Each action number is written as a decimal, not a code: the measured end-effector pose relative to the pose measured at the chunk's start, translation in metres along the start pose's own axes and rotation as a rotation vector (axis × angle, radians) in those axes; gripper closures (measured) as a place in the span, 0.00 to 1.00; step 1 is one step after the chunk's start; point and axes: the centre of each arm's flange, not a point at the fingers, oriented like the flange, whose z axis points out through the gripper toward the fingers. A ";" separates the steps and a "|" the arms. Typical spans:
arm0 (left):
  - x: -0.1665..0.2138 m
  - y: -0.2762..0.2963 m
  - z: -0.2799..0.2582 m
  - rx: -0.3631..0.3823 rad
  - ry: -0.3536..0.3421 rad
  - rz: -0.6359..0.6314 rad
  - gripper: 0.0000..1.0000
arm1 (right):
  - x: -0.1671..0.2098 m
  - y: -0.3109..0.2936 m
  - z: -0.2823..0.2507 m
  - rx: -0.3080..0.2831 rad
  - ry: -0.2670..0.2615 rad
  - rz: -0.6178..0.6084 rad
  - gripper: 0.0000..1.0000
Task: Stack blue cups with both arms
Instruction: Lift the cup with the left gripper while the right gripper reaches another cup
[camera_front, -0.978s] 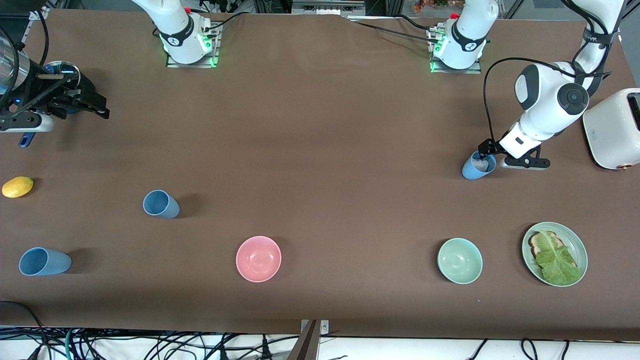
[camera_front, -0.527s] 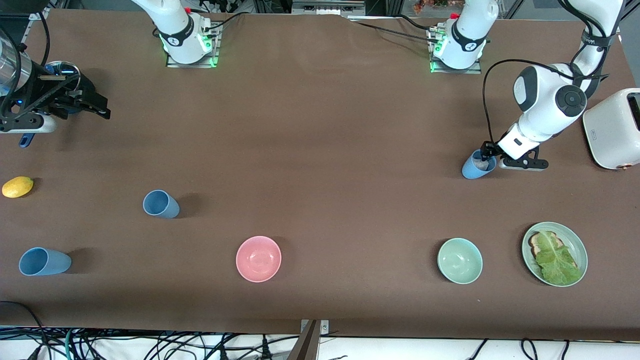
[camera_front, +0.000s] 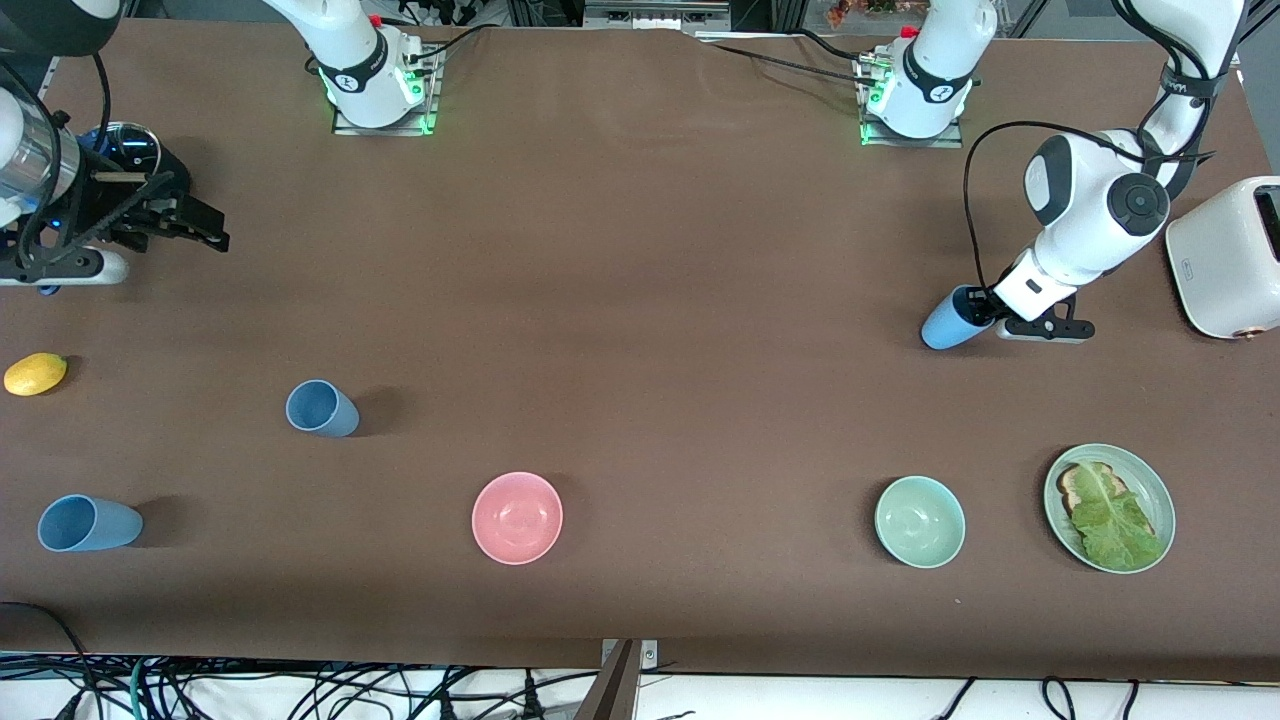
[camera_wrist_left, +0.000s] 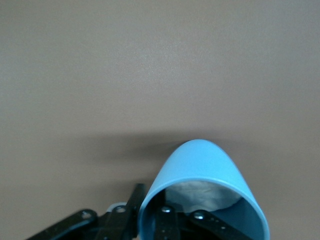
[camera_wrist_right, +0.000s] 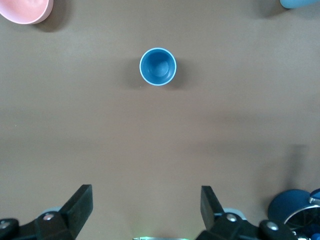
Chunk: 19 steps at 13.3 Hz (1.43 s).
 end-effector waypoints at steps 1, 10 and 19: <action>0.001 0.003 -0.001 0.000 0.004 -0.008 0.92 | 0.006 0.000 0.007 -0.002 -0.001 -0.004 0.04; 0.006 0.017 -0.014 0.000 0.029 -0.033 0.94 | 0.078 0.011 0.102 -0.029 0.019 -0.074 0.37; 0.038 0.077 -0.085 -0.004 0.006 -0.080 0.94 | 0.126 0.017 0.163 -0.045 0.056 -0.152 0.73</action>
